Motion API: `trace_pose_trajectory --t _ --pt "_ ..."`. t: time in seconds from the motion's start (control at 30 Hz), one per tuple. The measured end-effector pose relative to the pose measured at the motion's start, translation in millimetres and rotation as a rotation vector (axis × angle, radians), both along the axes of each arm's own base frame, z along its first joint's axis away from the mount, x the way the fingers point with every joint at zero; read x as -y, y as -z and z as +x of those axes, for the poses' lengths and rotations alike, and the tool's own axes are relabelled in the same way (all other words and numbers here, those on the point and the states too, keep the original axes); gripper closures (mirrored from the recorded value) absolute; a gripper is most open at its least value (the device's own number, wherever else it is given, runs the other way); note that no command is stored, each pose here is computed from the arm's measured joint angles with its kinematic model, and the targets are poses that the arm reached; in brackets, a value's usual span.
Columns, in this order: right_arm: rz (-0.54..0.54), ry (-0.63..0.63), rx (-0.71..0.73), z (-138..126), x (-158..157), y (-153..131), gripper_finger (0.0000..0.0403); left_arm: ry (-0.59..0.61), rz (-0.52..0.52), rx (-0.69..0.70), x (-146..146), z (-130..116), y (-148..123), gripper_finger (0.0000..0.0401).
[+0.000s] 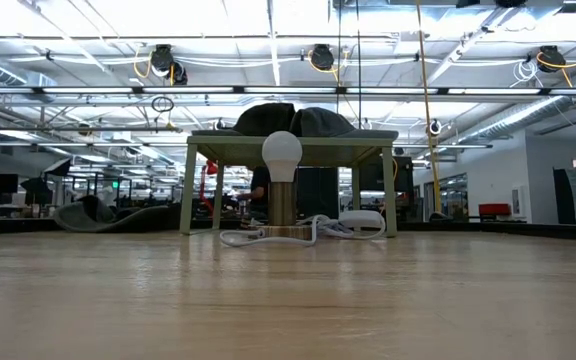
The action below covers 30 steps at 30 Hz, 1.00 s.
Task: Pick & Place hat
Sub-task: Stack the gray cap on the other gray cap on the shelf
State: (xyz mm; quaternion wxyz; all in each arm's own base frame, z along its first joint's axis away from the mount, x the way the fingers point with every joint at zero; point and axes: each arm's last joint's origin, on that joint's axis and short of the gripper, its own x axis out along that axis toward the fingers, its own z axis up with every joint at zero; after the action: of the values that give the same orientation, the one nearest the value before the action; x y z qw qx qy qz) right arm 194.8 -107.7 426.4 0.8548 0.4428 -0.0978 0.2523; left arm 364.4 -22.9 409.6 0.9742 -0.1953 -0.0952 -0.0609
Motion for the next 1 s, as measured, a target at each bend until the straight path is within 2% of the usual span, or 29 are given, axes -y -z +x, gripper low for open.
trace_pose_trajectory --t 0.27,0.53,0.8,1.0 --pt "0.060 -0.039 -0.173 -19 30 23 0.0399 0.060 -0.027 -0.032 15 -1 3 0.0293" --pt "0.123 0.126 -0.212 -46 62 41 0.0399 0.106 -0.054 -0.078 30 -2 7 0.0293" --pt "0.108 0.239 -0.232 -67 80 57 0.0399 0.132 -0.054 -0.087 39 -3 7 0.0293" --pt "0.082 0.284 -0.264 -76 86 81 0.0396 0.134 -0.067 -0.090 39 -3 7 0.0293"
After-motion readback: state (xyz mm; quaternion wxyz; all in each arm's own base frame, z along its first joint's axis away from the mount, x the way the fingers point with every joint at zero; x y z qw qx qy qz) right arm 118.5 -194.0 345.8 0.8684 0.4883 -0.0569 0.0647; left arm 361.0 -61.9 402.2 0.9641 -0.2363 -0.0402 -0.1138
